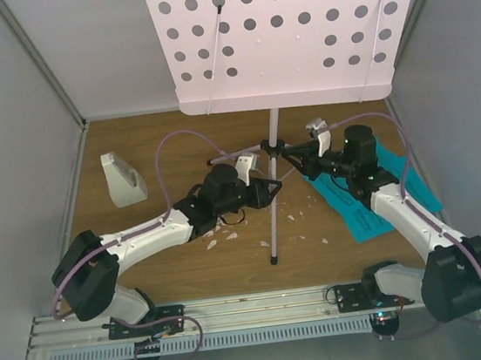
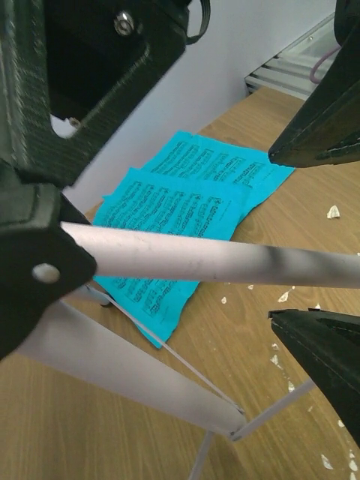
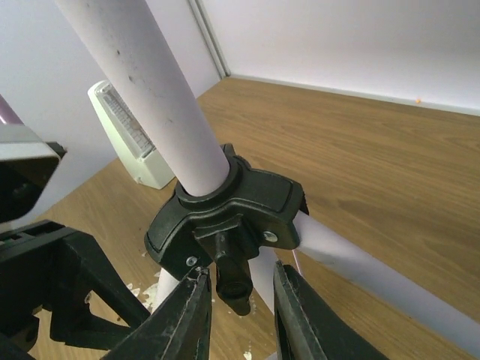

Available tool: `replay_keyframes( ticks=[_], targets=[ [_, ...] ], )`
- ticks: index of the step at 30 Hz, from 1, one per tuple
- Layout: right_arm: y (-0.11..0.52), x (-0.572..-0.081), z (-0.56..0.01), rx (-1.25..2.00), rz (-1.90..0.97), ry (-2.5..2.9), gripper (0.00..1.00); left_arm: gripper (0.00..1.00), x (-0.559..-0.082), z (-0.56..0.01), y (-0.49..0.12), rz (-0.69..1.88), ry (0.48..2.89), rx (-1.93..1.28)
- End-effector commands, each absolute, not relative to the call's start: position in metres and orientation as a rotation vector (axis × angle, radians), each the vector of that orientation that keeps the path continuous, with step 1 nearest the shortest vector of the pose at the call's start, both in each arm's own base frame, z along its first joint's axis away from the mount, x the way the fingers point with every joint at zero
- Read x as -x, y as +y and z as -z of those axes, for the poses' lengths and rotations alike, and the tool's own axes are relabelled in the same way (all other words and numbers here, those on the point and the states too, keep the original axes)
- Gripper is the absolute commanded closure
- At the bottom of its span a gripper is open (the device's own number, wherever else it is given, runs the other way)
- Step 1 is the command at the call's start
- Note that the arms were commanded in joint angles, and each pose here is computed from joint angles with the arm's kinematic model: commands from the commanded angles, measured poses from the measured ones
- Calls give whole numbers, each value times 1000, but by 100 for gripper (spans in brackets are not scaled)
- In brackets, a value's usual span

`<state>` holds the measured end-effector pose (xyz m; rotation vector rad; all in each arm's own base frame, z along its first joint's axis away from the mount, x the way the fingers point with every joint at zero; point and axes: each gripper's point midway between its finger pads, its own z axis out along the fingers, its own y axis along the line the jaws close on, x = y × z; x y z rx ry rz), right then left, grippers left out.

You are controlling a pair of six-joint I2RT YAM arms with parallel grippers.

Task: Pack up the instrument practice props

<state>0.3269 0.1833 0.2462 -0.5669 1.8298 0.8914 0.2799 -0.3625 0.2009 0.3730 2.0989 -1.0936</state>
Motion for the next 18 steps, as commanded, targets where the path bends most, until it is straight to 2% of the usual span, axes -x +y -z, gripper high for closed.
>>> replay_keyframes(
  ticks=[1, 6, 11, 12, 18],
  targets=[
    [194, -329, -258, 644, -882, 1766, 75, 47, -288, -214, -370, 1078, 2045, -429],
    [198, -330, -257, 686, -865, 1762, 81, 62, -298, -205, -365, 975, 2069, -469],
    [197, -334, -257, 698, -809, 1752, 86, 63, -298, -199, -374, 991, 2077, -533],
    [197, -334, -259, 702, -798, 1748, 87, 66, -299, -198, -375, 989, 2078, -542],
    [197, -337, -255, 721, -672, 1756, 96, 93, -303, -195, -369, 924, 2091, -550]
  ],
)
